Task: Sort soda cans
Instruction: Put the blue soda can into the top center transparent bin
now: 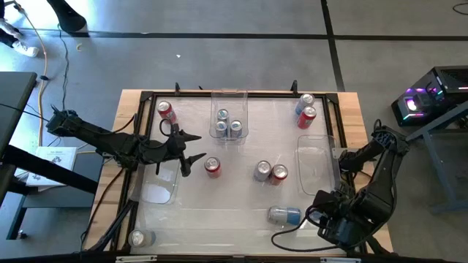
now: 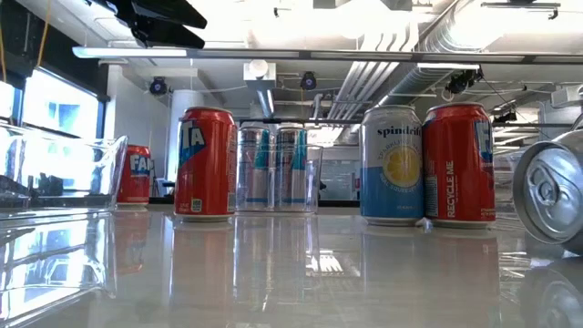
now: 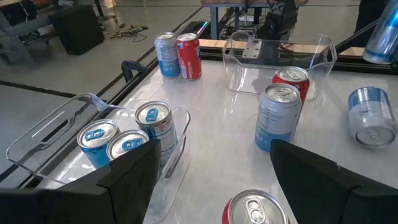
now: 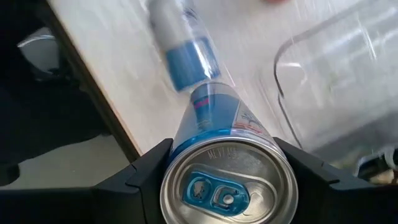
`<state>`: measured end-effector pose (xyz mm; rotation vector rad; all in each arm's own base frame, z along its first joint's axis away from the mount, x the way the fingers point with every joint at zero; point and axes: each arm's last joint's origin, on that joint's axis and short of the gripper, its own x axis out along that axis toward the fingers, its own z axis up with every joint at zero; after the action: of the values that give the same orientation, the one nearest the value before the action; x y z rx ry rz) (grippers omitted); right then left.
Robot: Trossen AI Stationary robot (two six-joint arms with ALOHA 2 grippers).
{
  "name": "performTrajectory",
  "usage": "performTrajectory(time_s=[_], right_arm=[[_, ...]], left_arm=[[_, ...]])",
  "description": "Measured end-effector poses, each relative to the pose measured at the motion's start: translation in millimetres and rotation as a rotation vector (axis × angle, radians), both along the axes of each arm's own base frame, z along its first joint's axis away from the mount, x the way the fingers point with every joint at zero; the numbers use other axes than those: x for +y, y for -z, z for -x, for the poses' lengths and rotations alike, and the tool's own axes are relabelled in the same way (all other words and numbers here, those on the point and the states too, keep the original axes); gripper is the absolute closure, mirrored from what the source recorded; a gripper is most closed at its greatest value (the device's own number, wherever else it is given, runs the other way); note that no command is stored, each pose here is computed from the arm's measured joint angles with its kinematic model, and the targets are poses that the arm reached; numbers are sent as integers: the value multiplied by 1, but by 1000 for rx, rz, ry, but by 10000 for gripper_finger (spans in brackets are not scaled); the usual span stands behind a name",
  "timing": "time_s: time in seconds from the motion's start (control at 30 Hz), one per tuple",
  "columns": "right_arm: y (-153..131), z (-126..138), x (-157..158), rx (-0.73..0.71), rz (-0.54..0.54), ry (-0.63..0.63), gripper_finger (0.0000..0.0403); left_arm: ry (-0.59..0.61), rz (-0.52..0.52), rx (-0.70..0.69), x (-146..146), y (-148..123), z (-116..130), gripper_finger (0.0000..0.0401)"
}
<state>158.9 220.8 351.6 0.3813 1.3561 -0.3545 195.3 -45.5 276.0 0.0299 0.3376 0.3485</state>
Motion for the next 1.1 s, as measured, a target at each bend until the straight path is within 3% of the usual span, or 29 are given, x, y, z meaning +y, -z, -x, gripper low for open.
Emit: performTrajectory(time_s=[0.23,0.43,0.63,0.8,0.97,1.1], right_arm=[[-37,-22,-18,-151,-30,-47,189],[-65,-65,-67,-365,145,-40,189],[-70,-120,-152,-422,302,-55,189],[-72,-147,-239,-449,386,-3,189],[-52,-171,-318,-463,311,-17,189],[-21,-184,-363,-381,272,-11,189]], left_arm=[[1,2,-3,0,-1,0,106],[1,5,-16,1,-3,3,106],[5,-11,-4,1,-3,3,106],[-27,-29,58,9,3,4,106],[-66,-29,126,27,8,2,106],[-87,-31,134,45,7,0,106]])
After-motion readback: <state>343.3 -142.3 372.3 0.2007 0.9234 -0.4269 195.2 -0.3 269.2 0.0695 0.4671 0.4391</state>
